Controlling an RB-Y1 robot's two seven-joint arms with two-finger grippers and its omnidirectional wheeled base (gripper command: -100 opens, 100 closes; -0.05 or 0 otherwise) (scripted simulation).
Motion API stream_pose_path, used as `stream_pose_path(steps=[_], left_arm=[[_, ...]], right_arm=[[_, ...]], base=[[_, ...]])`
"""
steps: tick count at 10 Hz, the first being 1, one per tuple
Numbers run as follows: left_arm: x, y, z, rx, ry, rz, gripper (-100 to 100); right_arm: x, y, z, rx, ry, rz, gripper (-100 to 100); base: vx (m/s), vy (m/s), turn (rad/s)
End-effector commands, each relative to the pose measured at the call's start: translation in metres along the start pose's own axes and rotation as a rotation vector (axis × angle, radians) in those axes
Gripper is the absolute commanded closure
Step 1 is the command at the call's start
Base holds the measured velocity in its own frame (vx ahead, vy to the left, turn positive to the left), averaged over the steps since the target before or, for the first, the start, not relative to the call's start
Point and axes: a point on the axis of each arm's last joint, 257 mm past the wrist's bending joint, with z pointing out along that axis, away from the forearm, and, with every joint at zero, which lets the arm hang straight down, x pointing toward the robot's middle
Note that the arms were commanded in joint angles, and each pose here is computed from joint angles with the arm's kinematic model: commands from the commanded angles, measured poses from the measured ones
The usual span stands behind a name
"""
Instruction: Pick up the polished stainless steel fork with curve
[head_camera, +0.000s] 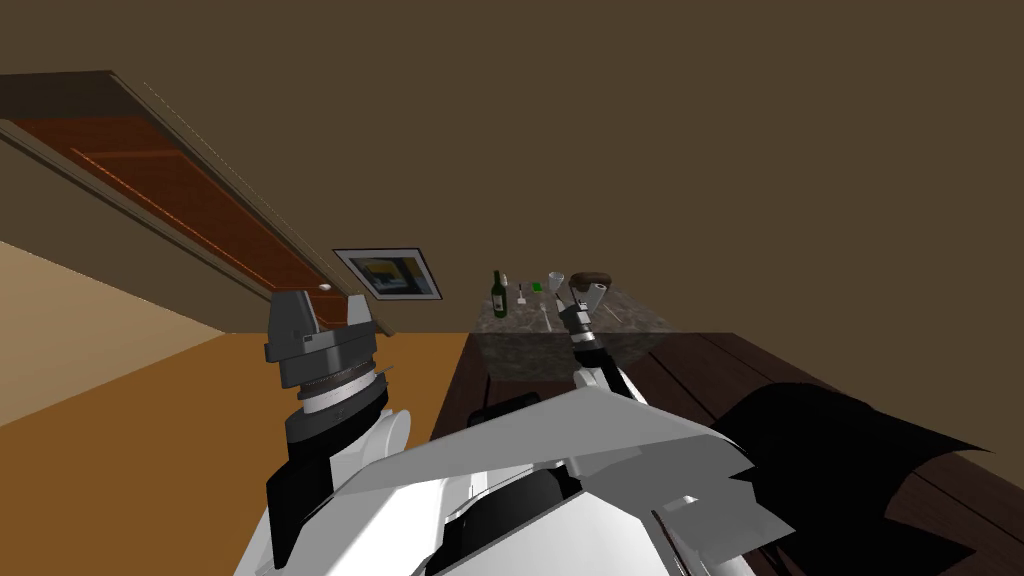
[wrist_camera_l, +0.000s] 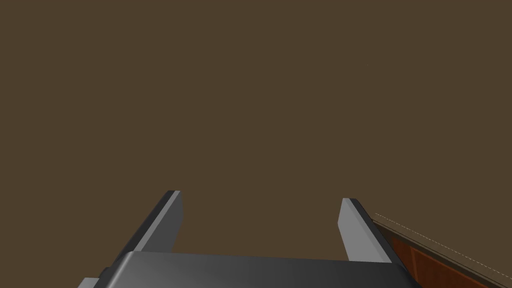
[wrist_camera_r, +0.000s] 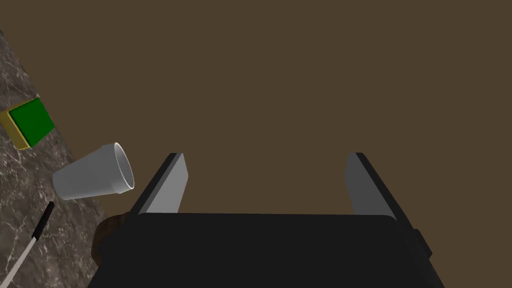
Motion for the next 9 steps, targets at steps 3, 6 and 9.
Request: stream_pose_path(steps=[3, 6, 9], left_arm=[[0.000, 0.000, 0.000, 0.000, 0.000, 0.000, 0], [0.000, 0.000, 0.000, 0.000, 0.000, 0.000, 0], [0.000, 0.000, 0.000, 0.000, 0.000, 0.000, 0]], right_arm=[[-0.019, -0.053, -0.033, 0.150, 0.007, -0.028, -100], [-0.044, -0.094, -0.071, 0.280, -0.005, -0.052, -100], [-0.072, -0.130, -0.119, 0.414, -0.024, -0.081, -100]], base=[[0.030, 0.197, 0.001], [0.030, 0.122, 0.023], [0.031, 0.178, 0.041]])
